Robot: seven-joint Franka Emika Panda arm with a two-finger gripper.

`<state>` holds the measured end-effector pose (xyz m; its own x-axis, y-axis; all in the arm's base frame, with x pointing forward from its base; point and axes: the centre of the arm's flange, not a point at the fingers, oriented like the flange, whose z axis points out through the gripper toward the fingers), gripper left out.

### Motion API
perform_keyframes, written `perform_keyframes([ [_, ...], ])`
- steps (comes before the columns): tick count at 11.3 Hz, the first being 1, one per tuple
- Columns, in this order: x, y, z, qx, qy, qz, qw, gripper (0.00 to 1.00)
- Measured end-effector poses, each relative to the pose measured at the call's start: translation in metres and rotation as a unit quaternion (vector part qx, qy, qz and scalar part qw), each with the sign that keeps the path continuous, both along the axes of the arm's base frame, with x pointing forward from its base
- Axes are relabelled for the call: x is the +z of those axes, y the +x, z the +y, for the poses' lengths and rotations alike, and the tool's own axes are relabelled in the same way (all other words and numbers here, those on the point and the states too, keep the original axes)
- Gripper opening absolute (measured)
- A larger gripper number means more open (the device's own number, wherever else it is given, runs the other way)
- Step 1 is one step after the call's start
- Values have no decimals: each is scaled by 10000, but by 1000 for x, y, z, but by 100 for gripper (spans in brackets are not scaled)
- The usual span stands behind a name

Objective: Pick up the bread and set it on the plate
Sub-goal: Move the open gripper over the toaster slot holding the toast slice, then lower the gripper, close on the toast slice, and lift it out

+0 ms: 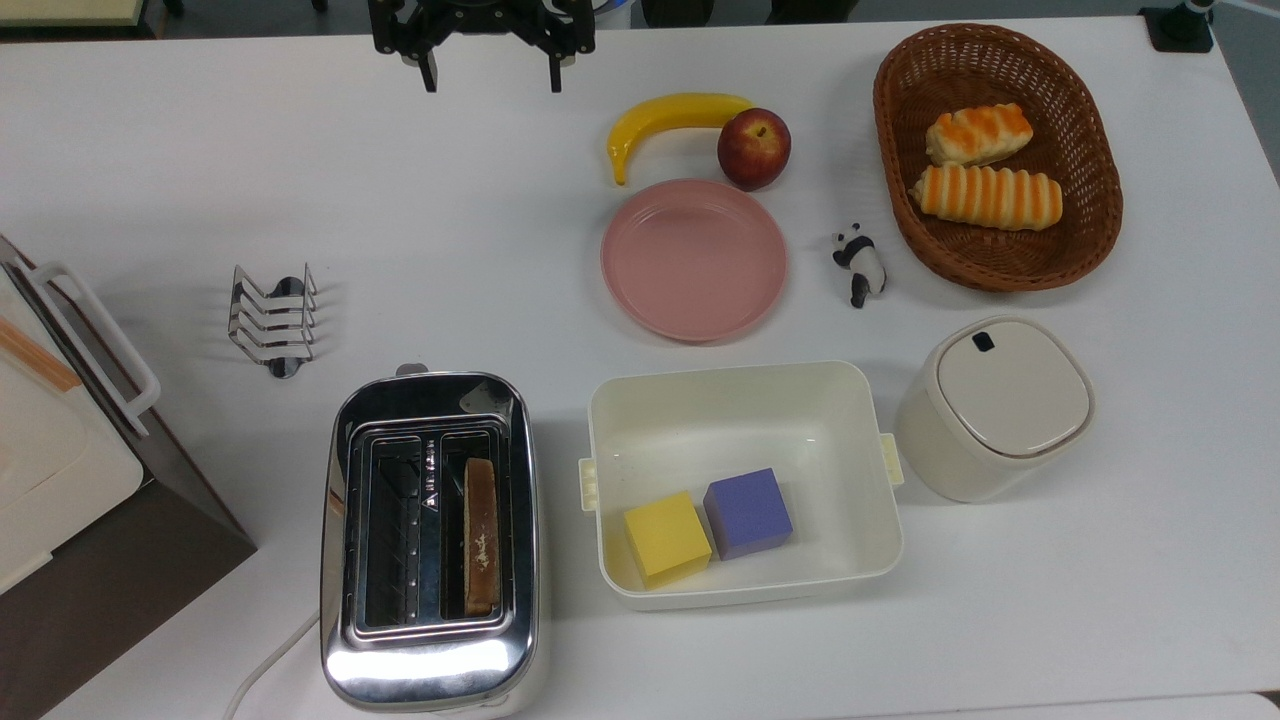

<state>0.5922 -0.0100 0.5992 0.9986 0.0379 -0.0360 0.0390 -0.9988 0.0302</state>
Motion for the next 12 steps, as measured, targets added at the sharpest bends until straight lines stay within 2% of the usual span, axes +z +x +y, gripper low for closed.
perform_keyframes([
  [1,-1,0,-5,-39,-1,9,10000,100],
  [2,-2,7,-6,-50,-12,-197,9998,100],
  [7,-50,70,-18,-98,-141,-1232,9922,100],
  [9,-69,95,-23,-100,-208,-1794,9835,100],
  [12,-101,130,-20,-3,-297,-2688,9627,100],
])
